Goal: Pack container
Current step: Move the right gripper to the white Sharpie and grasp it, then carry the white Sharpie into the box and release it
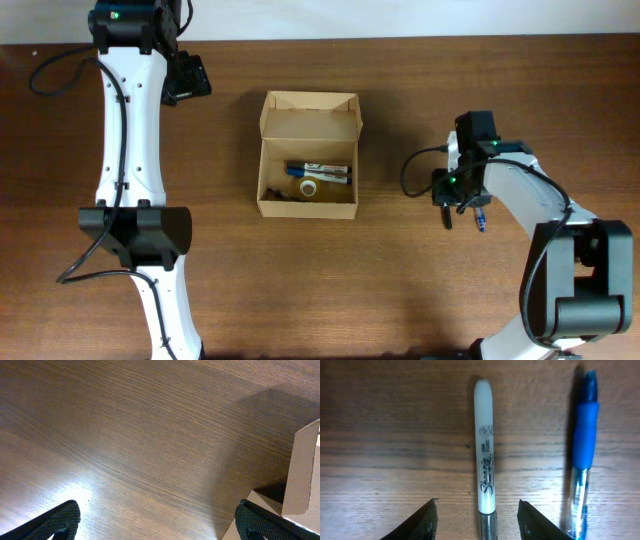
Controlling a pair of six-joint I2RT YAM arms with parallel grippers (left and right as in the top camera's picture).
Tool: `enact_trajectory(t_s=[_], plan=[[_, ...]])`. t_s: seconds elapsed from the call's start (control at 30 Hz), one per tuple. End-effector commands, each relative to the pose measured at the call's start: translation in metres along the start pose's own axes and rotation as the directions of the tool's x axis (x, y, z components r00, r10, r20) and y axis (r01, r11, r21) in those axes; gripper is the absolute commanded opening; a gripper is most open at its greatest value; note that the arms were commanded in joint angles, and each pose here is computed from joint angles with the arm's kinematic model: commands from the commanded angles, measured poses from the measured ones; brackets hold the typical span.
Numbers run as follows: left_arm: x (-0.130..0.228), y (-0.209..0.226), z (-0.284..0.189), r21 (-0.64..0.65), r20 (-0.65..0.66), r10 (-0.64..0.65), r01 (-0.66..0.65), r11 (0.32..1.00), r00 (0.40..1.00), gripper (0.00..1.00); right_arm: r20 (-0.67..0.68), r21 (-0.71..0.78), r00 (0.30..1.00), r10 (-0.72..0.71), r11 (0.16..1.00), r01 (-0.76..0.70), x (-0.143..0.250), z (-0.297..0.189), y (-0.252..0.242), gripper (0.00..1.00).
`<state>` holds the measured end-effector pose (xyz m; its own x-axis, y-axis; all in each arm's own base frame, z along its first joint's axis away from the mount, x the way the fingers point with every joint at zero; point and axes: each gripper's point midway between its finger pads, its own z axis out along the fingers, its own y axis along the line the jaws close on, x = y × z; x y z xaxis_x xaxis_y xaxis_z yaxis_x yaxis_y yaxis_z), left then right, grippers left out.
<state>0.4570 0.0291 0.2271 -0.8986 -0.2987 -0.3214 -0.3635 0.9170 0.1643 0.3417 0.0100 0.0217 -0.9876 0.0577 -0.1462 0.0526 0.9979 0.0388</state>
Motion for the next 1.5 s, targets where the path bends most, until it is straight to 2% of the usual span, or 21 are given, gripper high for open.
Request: enact_trajectory(t_s=[0.0, 0.17, 0.2, 0.27, 0.3, 0.43, 0.5, 0.6, 0.7, 0.8, 0.9, 1.0, 1.07, 1.1, 1.13, 1.3, 1.4, 1.47], plan=[[-0.003, 0.002, -0.003, 0.004, 0.013, 0.003, -0.003, 1.000, 1.000, 1.00, -0.014, 0.015, 1.000, 0.020, 1.000, -0.020, 0.008, 0.005, -0.005, 0.48], [-0.003, 0.002, -0.003, 0.004, 0.013, 0.003, -0.003, 1.000, 1.000, 1.00, -0.070, 0.020, 0.997, 0.022, 1.000, -0.020, 0.017, 0.020, -0.006, 0.48], [-0.003, 0.002, -0.003, 0.004, 0.014, 0.003, -0.003, 1.000, 1.000, 1.00, -0.078, 0.021, 0.997, 0.021, 1.000, -0.020, 0.018, 0.022, -0.006, 0.45], [-0.003, 0.002, -0.003, 0.004, 0.013, 0.003, -0.003, 1.000, 1.000, 1.00, -0.088, 0.022, 0.996, 0.022, 1.000, -0.020, 0.020, 0.025, -0.006, 0.22], [-0.003, 0.002, -0.003, 0.004, 0.014, 0.003, -0.003, 1.000, 1.000, 1.00, -0.088, 0.023, 0.996, 0.021, 1.000, -0.020, 0.020, 0.025, -0.006, 0.15], [-0.003, 0.002, -0.003, 0.004, 0.014, 0.003, -0.003, 1.000, 1.000, 1.00, -0.077, 0.025, 0.997, 0.021, 1.000, -0.019, 0.017, 0.025, -0.006, 0.15], [-0.003, 0.002, -0.003, 0.004, 0.014, 0.003, -0.003, 1.000, 1.000, 1.00, -0.076, 0.025, 0.997, 0.021, 1.000, -0.019, 0.017, 0.026, -0.006, 0.04], [-0.003, 0.002, -0.003, 0.004, 0.014, 0.003, -0.003, 1.000, 1.000, 1.00, -0.075, 0.016, 0.997, 0.019, 1.000, -0.018, 0.016, 0.025, -0.004, 0.04], [-0.003, 0.002, -0.003, 0.004, 0.013, 0.003, -0.003, 1.000, 1.000, 1.00, -0.066, -0.055, 0.998, 0.015, 0.998, -0.019, 0.002, 0.002, 0.009, 0.04], [-0.003, 0.002, -0.003, 0.004, 0.014, 0.003, -0.003, 1.000, 1.000, 1.00, 0.050, -0.178, 0.998, -0.030, 0.983, 0.038, -0.040, -0.063, 0.038, 0.04], [-0.003, 0.002, -0.003, 0.004, 0.014, 0.003, -0.003, 1.000, 1.000, 1.00, 0.194, -0.189, 0.974, -0.118, 0.970, 0.155, -0.073, -0.128, 0.061, 0.04], [-0.003, 0.002, -0.003, 0.004, 0.014, 0.003, -0.003, 1.000, 1.000, 1.00, 0.344, -0.155, 0.895, -0.284, 0.923, 0.353, -0.094, -0.195, 0.095, 0.04], [-0.003, 0.002, -0.003, 0.004, 0.014, 0.003, -0.003, 1.000, 1.000, 1.00, 0.422, -0.104, 0.797, -0.433, 0.850, 0.517, -0.096, -0.225, 0.123, 0.04], [-0.003, 0.002, -0.003, 0.004, 0.014, 0.003, -0.003, 1.000, 1.000, 1.00, 0.450, -0.067, 0.720, -0.528, 0.784, 0.617, -0.092, -0.236, 0.142, 0.04], [-0.003, 0.002, -0.003, 0.004, 0.013, 0.003, -0.003, 1.000, 1.000, 1.00, 0.459, -0.050, 0.676, -0.576, 0.743, 0.667, -0.088, -0.239, 0.152, 0.04], [-0.003, 0.002, -0.003, 0.004, 0.014, 0.003, -0.003, 1.000, 1.000, 1.00, 0.442, 0.010, 0.385, -0.810, 0.434, 0.901, -0.046, -0.230, 0.221, 0.04], [-0.003, 0.002, -0.003, 0.004, 0.014, 0.003, -0.003, 1.000, 1.000, 1.00, 0.397, 0.029, 0.229, -0.889, 0.262, 0.965, -0.024, -0.213, 0.247, 0.04], [-0.003, 0.002, -0.003, 0.004, 0.014, 0.003, -0.003, 1.000, 1.000, 1.00, 0.367, 0.035, 0.166, -0.915, 0.192, 0.981, -0.018, -0.200, 0.258, 0.04]])
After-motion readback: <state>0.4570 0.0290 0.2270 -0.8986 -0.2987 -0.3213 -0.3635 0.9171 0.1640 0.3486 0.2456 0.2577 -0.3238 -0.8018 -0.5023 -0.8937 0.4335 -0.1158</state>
